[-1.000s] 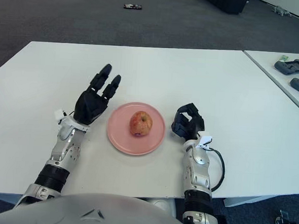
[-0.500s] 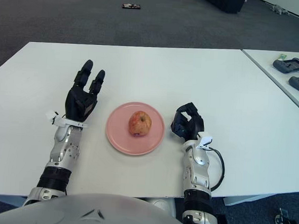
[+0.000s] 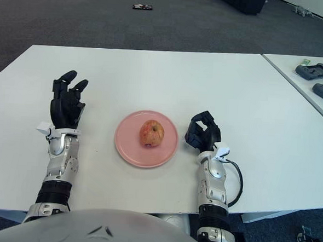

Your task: Put the apple into the plate.

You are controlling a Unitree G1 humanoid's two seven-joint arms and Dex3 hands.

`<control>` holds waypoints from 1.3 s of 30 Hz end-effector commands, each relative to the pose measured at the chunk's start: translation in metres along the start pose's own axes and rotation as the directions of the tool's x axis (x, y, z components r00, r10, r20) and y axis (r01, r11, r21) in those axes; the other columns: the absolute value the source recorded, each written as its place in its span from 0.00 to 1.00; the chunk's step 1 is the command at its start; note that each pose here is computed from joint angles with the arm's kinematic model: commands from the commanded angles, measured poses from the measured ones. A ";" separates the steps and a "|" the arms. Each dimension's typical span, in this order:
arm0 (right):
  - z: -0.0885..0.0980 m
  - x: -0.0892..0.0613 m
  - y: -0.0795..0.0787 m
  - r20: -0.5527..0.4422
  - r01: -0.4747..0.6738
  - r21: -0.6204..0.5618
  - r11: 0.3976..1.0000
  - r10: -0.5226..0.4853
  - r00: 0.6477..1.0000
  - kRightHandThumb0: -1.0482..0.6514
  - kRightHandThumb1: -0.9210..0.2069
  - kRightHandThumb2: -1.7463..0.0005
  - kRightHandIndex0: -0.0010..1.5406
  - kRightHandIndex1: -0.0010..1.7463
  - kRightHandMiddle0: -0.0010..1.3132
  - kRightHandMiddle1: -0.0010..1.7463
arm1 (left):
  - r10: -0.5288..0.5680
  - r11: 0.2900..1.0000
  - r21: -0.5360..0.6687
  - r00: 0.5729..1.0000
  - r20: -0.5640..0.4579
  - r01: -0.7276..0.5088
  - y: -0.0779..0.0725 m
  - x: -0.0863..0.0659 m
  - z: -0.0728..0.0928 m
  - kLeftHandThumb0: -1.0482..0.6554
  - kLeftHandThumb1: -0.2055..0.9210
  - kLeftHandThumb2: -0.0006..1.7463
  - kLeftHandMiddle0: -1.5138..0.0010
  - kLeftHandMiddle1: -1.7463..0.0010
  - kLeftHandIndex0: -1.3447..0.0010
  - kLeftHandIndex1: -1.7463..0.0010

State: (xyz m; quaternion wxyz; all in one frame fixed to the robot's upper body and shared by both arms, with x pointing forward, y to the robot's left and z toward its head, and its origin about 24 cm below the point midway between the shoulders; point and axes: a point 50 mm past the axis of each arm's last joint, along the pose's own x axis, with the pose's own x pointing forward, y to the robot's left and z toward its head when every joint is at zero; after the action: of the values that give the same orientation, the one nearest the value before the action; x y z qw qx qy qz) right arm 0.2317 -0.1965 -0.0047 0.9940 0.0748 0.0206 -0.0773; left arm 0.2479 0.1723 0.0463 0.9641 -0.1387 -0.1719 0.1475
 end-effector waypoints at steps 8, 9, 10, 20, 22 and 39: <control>-0.018 -0.007 -0.004 -0.110 0.029 0.004 1.000 -0.029 0.994 0.35 0.46 0.30 0.62 1.00 0.41 1.00 | 0.131 0.990 0.046 0.991 -0.036 -0.130 0.010 -0.006 -0.021 0.36 0.62 0.64 0.51 0.00 0.65 0.00; -0.018 -0.007 -0.004 -0.110 0.029 0.006 1.000 -0.029 0.994 0.35 0.46 0.30 0.62 1.00 0.41 1.00 | 0.128 0.991 0.057 0.991 -0.042 -0.125 0.011 -0.007 -0.023 0.36 0.61 0.64 0.50 0.00 0.64 0.00; -0.018 -0.006 -0.004 -0.109 0.029 0.007 1.000 -0.028 0.994 0.35 0.46 0.30 0.62 1.00 0.41 1.00 | 0.124 0.991 0.063 0.991 -0.045 -0.121 0.011 -0.007 -0.024 0.36 0.61 0.64 0.49 0.00 0.64 0.00; -0.017 -0.006 -0.004 -0.103 0.028 0.018 0.999 -0.026 0.994 0.35 0.47 0.30 0.63 1.00 0.42 1.00 | 0.066 0.986 0.162 0.992 -0.106 -0.048 0.014 -0.013 -0.032 0.36 0.58 0.66 0.45 0.00 0.62 0.00; -0.017 -0.006 -0.004 -0.102 0.027 0.018 0.999 -0.025 0.995 0.35 0.47 0.29 0.64 1.00 0.42 1.00 | 0.059 0.984 0.174 0.991 -0.120 -0.037 0.015 -0.014 -0.034 0.36 0.58 0.67 0.45 0.00 0.62 0.00; -0.016 -0.005 -0.002 -0.097 0.024 0.003 1.000 -0.024 0.995 0.35 0.47 0.29 0.64 1.00 0.42 1.00 | 0.032 0.957 0.287 0.961 -0.273 0.049 0.030 -0.023 -0.066 0.34 0.51 0.72 0.40 0.00 0.58 0.00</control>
State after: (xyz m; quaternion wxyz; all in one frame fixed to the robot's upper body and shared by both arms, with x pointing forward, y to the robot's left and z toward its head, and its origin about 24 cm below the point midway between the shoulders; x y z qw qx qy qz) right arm 0.2340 -0.1964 -0.0044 0.9940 0.0726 0.0257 -0.0783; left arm 0.2558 0.1750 -0.0122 0.9875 -0.0239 -0.0493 0.1475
